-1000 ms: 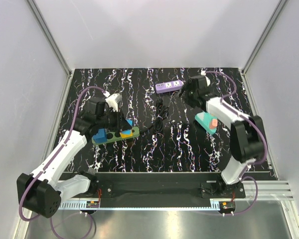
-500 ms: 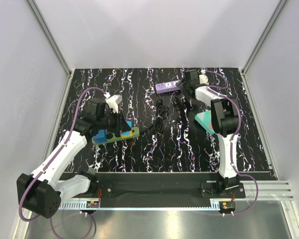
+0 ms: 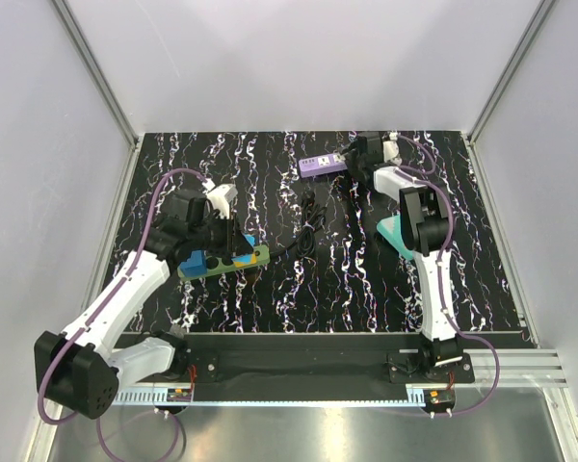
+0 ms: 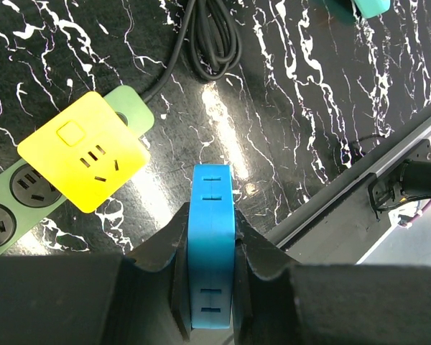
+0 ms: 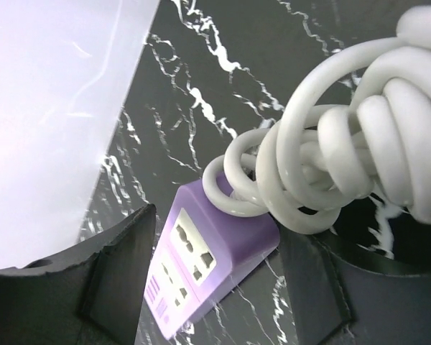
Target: Insert the plug
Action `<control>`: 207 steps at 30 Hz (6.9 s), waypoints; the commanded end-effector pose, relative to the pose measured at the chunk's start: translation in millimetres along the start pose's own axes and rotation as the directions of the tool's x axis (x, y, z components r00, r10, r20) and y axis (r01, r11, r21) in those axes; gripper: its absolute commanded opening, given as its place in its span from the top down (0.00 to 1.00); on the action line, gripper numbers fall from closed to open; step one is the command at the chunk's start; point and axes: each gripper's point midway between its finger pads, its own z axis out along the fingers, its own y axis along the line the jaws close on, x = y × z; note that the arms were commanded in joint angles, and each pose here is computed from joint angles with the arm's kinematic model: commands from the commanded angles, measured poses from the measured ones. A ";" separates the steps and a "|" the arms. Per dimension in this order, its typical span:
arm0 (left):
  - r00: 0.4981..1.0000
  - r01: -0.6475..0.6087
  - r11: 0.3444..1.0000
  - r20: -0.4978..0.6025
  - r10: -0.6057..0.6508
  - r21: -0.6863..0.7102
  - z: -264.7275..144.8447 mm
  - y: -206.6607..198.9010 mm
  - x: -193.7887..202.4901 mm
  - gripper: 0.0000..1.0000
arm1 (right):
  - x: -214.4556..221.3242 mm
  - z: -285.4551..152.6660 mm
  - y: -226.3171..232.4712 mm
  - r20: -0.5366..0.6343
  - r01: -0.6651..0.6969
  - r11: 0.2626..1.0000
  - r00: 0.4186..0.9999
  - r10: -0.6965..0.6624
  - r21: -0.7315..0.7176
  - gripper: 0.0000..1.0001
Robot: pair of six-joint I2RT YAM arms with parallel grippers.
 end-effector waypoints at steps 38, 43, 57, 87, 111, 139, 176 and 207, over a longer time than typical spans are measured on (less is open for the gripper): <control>0.993 -0.017 1.000 0.118 0.018 -0.007 -28.7 -13.9 -29.1 1.00 | -20.4 -173.8 108.3 0.040 0.469 0.620 0.816 -0.577 -0.629 1.00; 0.993 -0.011 1.000 0.116 0.010 0.011 -34.8 -19.8 -26.0 1.00 | -11.6 -194.2 117.1 0.003 0.443 0.578 0.796 -0.605 -0.685 1.00; 0.992 -0.023 0.999 0.128 0.020 0.022 -56.2 -31.2 -22.6 1.00 | 36.2 -312.5 64.5 -0.126 0.452 0.588 0.712 -0.691 -0.671 1.00; 0.998 -0.046 0.998 0.041 0.047 -0.042 -49.9 -36.9 -2.7 1.00 | 131.0 -349.2 -153.2 -0.264 0.368 0.860 0.843 -0.469 -0.353 1.00; 0.997 -0.076 0.997 0.019 0.076 0.001 -32.1 -53.4 -21.9 1.00 | 138.1 -314.6 -117.6 -0.251 0.019 0.948 0.962 -0.103 -0.318 0.59; 0.991 -0.043 0.999 -0.123 0.045 0.024 60.7 -122.4 3.7 1.00 | 155.2 -395.0 -83.9 -0.373 0.318 0.767 0.729 -0.573 -0.556 0.87; 0.979 -0.058 0.998 -0.196 0.062 0.024 95.8 -113.0 31.3 1.00 | 138.1 -383.7 -140.1 -0.427 0.233 0.949 0.851 -0.305 -0.213 0.31; 0.970 -0.061 0.996 -0.229 0.076 0.071 106.4 -112.6 45.6 1.00 | 157.7 -340.5 -174.6 -0.415 0.265 0.949 0.854 -0.312 -0.170 0.75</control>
